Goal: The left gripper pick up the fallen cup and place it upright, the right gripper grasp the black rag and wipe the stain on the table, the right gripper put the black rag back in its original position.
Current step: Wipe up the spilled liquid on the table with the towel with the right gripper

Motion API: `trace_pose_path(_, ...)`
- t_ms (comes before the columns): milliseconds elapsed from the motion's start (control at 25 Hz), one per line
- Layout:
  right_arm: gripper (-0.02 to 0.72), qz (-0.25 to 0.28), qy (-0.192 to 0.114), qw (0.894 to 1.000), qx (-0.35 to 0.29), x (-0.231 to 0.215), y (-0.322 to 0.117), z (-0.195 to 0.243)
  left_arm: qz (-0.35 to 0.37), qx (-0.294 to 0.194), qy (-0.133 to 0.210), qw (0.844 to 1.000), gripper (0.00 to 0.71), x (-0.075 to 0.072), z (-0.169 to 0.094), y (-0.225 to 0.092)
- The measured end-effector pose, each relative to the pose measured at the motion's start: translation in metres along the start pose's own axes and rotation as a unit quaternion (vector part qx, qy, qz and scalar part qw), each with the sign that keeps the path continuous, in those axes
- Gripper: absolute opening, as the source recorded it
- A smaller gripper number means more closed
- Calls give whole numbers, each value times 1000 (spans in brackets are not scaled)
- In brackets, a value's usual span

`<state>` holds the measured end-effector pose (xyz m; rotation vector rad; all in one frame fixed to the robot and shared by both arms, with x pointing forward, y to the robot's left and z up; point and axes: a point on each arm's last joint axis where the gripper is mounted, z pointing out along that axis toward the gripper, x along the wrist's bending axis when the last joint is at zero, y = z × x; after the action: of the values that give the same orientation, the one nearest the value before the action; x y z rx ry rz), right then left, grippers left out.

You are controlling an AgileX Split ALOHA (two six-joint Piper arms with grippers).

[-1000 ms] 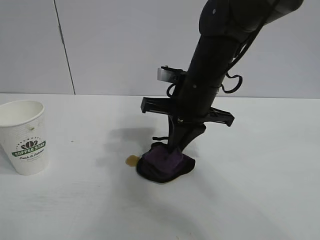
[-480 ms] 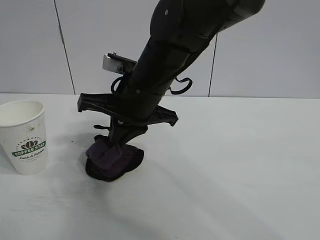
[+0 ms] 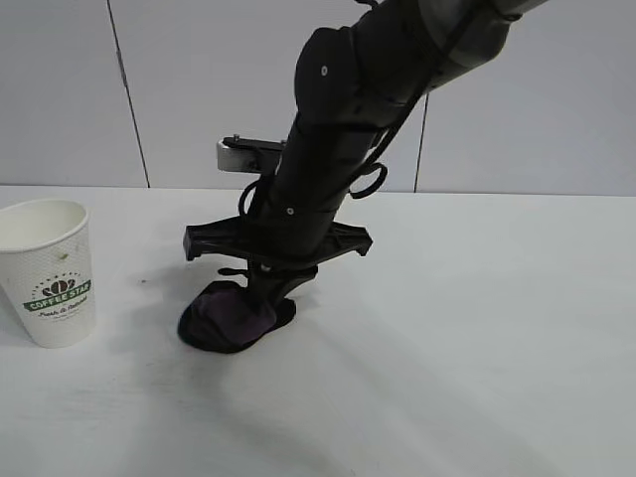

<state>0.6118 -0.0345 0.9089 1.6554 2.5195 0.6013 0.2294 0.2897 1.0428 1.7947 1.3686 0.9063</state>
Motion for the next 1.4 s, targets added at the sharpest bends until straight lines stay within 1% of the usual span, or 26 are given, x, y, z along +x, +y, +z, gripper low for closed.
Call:
trace_pose_path(160, 41, 25, -36, 998, 42, -37, 5, -10, 0, 0, 0, 1000, 687, 0, 0, 0)
trace_pose_path(240, 41, 44, -48, 996, 67, -56, 6, -17, 0, 0, 0, 1000, 687, 0, 0, 0)
trace_pose_path(360, 41, 65, -59, 991, 97, -77, 6, -26, 0, 0, 0, 1000, 687, 0, 0, 0)
trace_pose_path(480, 41, 65, -58, 988, 124, -83, 4, -31, 0, 0, 0, 1000, 687, 0, 0, 0)
trace_pose_path(560, 41, 67, -36, 987, 143, -79, 1, -31, 0, 0, 0, 1000, 687, 0, 0, 0)
trace_pose_path(680, 41, 68, 35, 985, 153, -63, 1, -31, 0, 0, 0, 1000, 687, 0, 0, 0)
trace_pose_path(760, 41, 67, 90, 983, 145, -47, 2, -32, 0, 0, 0, 1000, 687, 0, 0, 0)
trace_pose_path(800, 41, 64, 110, 982, 138, -39, 4, -31, 0, 0, 0, 1000, 687, 0, 0, 0)
trace_pose_path(880, 41, 57, 128, 983, 121, -25, 6, -30, 0, 0, 0, 1000, 687, 0, 0, 0)
trace_pose_path(960, 41, 46, 130, 985, 103, -13, 8, -28, 0, 0, 0, 1000, 687, 0, 0, 0)
trace_pose_path(1040, 41, 38, 120, 988, 93, -8, 8, -26, 0, 0, 0, 1000, 687, 0, 0, 0)
trace_pose_path(1120, 41, 34, 100, 990, 95, -9, 7, -25, 0, 0, 0, 1000, 687, 0, 0, 0)
trace_pose_path(1240, 41, 27, 48, 992, 117, -19, 3, -24, 0, 0, 0, 1000, 687, 0, 0, 0)
trace_pose_path(1360, 41, 14, -10, 990, 142, -32, -2, -25, 0, 0, 0, 1000, 687, 0, 0, 0)
trace_pose_path(1400, 41, 12, -24, 989, 148, -36, -3, -26, 0, 0, 0, 1000, 687, 0, 0, 0)
